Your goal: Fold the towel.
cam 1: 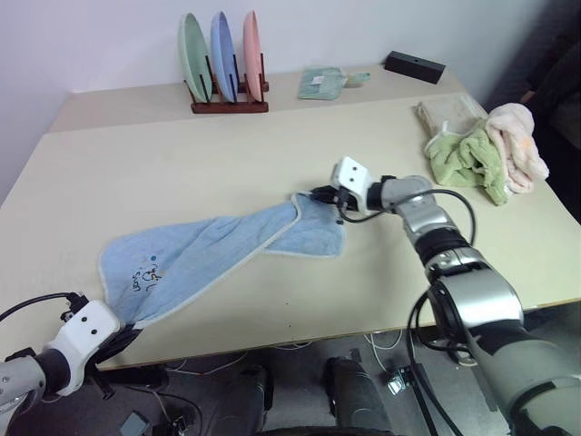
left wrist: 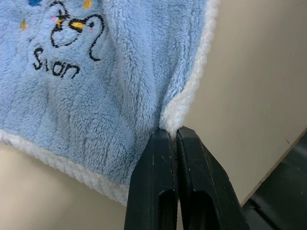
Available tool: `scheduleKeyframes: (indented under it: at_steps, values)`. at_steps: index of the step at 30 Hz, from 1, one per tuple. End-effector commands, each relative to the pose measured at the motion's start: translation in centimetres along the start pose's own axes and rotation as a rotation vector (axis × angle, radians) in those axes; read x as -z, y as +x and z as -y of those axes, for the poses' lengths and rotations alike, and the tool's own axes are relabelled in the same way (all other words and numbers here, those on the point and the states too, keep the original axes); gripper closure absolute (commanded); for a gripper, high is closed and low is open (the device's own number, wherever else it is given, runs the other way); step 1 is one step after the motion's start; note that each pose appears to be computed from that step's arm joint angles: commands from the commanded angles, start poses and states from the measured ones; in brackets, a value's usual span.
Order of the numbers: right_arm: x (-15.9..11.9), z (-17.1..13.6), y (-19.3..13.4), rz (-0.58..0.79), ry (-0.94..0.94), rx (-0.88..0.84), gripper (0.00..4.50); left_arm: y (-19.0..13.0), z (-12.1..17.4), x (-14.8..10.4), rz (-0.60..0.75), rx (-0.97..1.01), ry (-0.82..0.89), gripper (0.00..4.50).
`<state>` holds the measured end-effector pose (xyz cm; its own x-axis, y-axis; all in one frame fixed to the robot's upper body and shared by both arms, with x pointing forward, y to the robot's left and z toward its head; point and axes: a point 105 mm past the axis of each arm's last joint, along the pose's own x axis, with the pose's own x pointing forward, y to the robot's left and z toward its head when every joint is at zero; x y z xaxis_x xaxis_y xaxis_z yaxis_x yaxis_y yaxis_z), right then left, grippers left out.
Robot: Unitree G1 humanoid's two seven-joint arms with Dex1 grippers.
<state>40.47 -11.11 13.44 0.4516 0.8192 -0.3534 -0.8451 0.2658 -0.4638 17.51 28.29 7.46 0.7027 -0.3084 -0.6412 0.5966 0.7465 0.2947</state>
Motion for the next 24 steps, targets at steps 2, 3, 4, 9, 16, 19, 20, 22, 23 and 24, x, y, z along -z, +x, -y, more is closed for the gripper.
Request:
scheduleKeyframes:
  at_steps: [2,3,4,9,16,19,20,22,23,24]
  values:
    - [-2.0,-1.0,-4.4,0.009,-0.038,-0.080,4.49,1.0,-0.7,-1.7,0.076,-0.015,-0.025,4.50]
    - [-1.9,-1.5,-5.5,-0.016,-0.027,-0.096,4.49,1.1,-1.1,-2.1,0.092,-0.024,-0.030,4.50]
    - [-1.7,-2.0,-6.3,-0.047,-0.021,-0.113,4.49,1.2,-1.4,-2.3,0.102,-0.030,-0.029,4.50]
    - [0.4,-3.1,-8.0,-0.214,-0.057,-0.108,4.49,2.0,-2.0,-2.4,0.092,-0.025,0.006,4.50]
    - [1.7,-2.3,-7.5,-0.257,-0.101,-0.023,2.14,2.8,-2.0,-3.0,0.108,-0.010,0.025,4.50]
    - [1.7,-2.3,-7.0,-0.244,-0.131,-0.009,1.23,2.9,-2.0,-3.2,0.113,-0.006,0.025,4.50]
    - [1.6,-2.4,-6.9,-0.238,-0.140,-0.009,1.23,3.0,-1.9,-3.3,0.115,-0.004,0.025,4.50]
    - [1.5,-2.6,-6.5,-0.225,-0.155,-0.003,1.23,3.0,-1.7,-3.4,0.120,0.001,0.023,4.50]
    - [1.3,-2.7,-6.3,-0.218,-0.163,-0.005,1.23,3.1,-1.6,-3.4,0.122,0.003,0.020,4.50]
    - [1.3,-2.8,-6.1,-0.213,-0.168,-0.007,1.23,3.1,-1.6,-3.4,0.123,0.003,0.019,4.50]
